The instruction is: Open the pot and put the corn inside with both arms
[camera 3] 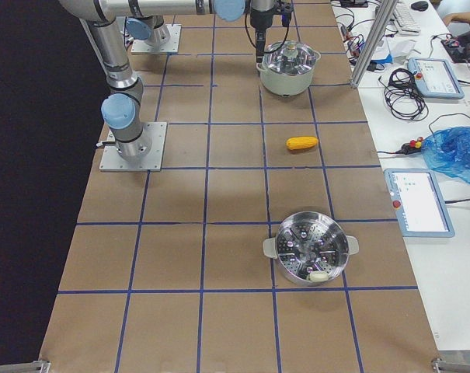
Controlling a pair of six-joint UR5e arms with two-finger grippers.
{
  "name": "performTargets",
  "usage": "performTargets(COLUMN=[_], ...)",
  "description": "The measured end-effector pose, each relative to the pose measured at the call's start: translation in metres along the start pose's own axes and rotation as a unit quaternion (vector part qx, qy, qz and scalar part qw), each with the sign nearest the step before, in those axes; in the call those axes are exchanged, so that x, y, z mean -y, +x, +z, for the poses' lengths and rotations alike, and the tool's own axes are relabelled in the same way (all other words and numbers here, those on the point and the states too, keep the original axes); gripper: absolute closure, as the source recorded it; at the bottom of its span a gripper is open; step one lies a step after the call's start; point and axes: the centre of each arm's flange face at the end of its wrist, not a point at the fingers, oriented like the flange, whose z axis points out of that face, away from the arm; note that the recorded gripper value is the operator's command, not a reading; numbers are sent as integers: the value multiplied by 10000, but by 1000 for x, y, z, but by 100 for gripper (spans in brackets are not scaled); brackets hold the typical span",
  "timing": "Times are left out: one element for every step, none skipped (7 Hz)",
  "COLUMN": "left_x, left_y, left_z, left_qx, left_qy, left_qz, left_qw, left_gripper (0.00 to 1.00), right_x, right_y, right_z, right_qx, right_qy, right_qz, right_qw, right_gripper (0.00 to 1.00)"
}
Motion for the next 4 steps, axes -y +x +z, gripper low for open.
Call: performTargets(left_x=[29, 48, 61, 71], left_y=[21, 37, 45, 49], left_z=[17, 38, 60, 80], left_qx=[-17, -15, -6, -7], left_qy=[8, -43, -102, -110], left_qz=[15, 9, 9, 6], left_qw=[10000, 10000, 9999, 9999], left_gripper=[0, 0, 0, 0], right_x=[0, 0, 0, -1], right_y=[0, 0, -1, -1], right_z=[0, 0, 0, 0], right_qx=[0, 0, 1, 1], right_qy=[-2, 0, 2, 2], right_qz=[-1, -4, -8, -11], right_qw=[10000, 10000, 10000, 10000], right_gripper=[0, 0, 0, 0])
